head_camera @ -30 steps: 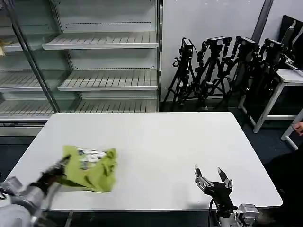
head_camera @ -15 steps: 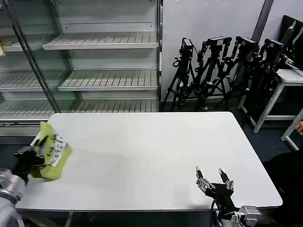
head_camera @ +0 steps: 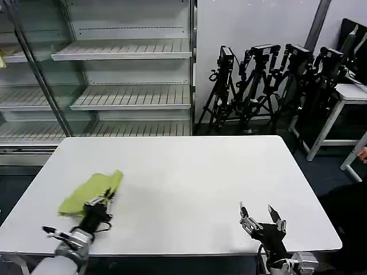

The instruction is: Fold and organize the clothes.

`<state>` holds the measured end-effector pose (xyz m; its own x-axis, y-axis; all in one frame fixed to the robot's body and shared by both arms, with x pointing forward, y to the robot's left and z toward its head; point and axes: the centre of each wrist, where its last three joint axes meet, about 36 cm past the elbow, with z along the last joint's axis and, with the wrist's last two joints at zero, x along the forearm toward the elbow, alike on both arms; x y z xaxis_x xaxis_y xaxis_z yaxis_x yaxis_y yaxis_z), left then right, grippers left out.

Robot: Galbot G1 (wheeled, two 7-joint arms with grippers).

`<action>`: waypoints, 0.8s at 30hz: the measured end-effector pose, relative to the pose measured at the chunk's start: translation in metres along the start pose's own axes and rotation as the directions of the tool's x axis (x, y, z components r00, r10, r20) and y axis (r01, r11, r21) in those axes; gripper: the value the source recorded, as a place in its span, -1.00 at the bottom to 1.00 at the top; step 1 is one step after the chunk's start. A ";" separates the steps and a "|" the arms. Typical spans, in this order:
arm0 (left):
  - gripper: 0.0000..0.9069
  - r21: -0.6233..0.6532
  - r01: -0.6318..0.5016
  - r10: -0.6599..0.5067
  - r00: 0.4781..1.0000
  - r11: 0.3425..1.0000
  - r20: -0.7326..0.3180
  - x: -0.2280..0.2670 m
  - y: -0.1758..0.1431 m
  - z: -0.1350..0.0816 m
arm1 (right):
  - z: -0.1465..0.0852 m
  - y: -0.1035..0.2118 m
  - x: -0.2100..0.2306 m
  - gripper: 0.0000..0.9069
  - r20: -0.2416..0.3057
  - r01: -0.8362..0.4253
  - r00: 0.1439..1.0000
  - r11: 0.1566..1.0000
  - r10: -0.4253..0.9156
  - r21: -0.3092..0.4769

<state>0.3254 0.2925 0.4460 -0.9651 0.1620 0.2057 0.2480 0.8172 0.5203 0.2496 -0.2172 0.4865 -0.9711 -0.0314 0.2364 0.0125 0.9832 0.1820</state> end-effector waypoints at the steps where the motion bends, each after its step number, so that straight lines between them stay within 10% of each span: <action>1: -0.96 0.010 -0.013 0.013 1.000 1.000 -0.002 -0.002 -0.007 -0.002 | 0.000 0.001 0.000 1.00 0.000 0.000 1.000 1.000 0.000 -0.001; 20: -0.93 0.496 -0.129 0.156 0.988 0.859 -0.013 -0.072 -0.101 -0.053 | 0.000 0.002 0.003 1.00 0.002 -0.022 1.000 1.000 0.022 0.010; 22: 1.00 0.537 -0.149 0.174 0.985 0.831 0.005 -0.079 -0.109 -0.061 | -0.001 0.002 0.003 1.00 0.004 -0.024 1.000 1.000 0.024 0.014; 24: 1.00 0.570 -0.170 0.192 0.981 0.804 0.022 -0.085 -0.117 -0.069 | -0.001 0.002 0.002 1.00 0.007 -0.025 1.000 0.999 0.025 0.021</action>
<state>0.3839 0.1448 0.4247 -0.9012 0.3276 0.2836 0.3155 0.9448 -0.0886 0.2476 -0.2152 0.4886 -0.9722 -0.0057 0.2340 0.0317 0.9873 0.1558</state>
